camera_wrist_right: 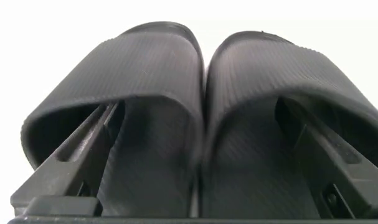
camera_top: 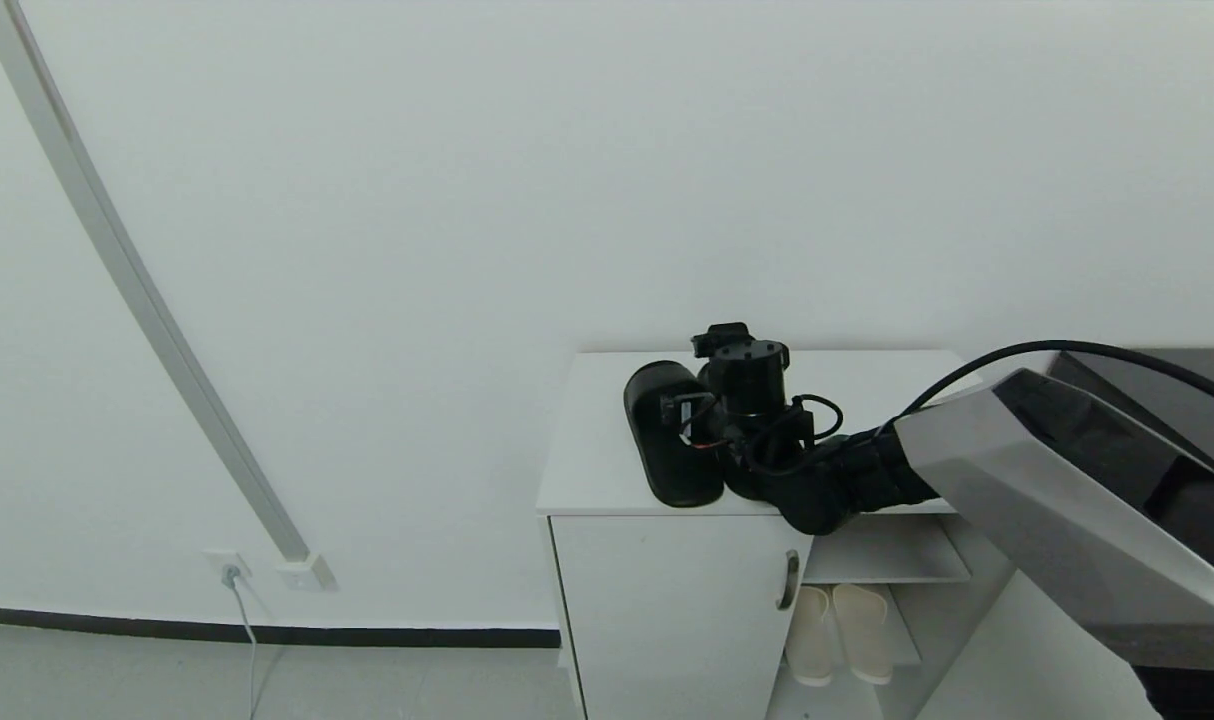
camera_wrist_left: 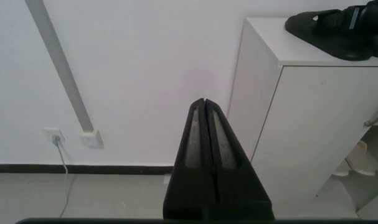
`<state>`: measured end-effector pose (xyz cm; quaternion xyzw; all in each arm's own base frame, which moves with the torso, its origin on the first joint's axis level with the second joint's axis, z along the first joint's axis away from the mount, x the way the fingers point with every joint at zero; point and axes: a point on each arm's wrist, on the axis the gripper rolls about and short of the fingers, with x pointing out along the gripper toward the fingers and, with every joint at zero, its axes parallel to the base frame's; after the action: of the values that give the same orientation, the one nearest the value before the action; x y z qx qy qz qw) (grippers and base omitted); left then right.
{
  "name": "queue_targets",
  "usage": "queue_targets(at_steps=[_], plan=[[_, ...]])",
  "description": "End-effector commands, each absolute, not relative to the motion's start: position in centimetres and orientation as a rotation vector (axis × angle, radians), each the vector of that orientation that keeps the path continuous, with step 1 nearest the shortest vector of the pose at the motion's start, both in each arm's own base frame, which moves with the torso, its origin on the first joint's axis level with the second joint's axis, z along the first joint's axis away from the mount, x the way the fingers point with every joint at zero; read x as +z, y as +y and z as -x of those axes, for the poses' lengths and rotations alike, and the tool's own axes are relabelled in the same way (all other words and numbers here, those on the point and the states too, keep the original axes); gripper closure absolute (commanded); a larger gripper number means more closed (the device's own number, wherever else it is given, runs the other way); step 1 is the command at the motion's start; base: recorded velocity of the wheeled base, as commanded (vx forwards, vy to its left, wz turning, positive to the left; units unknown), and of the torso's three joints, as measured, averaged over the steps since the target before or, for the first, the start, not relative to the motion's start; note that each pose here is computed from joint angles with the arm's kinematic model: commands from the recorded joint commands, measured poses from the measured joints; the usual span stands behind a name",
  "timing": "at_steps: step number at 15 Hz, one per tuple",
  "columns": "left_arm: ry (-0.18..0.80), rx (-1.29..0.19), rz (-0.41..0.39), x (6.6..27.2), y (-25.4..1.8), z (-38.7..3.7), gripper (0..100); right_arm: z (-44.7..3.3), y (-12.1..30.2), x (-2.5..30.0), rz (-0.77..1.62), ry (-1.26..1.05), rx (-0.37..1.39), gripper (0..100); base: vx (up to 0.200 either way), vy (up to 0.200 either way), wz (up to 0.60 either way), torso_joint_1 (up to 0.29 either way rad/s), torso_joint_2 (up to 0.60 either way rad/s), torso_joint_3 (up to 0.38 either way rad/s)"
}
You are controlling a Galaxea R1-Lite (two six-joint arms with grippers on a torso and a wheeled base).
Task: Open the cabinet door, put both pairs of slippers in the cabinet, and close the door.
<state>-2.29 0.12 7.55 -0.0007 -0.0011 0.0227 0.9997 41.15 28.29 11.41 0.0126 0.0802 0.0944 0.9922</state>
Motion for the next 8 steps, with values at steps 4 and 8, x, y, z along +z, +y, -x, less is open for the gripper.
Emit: queue_targets(at_steps=[4,8], plan=[[-0.002,0.046,0.002,7.56,0.12,2.28,100,-42.00,28.45,11.00,-0.022,0.167,0.182,100,0.000,0.000,0.00,0.000,0.00,0.000],[-0.002,0.048,0.002,7.56,0.12,2.28,100,-41.91,28.67,11.18,-0.014,0.159,0.187,100,0.000,0.000,0.00,0.000,0.00,0.000]])
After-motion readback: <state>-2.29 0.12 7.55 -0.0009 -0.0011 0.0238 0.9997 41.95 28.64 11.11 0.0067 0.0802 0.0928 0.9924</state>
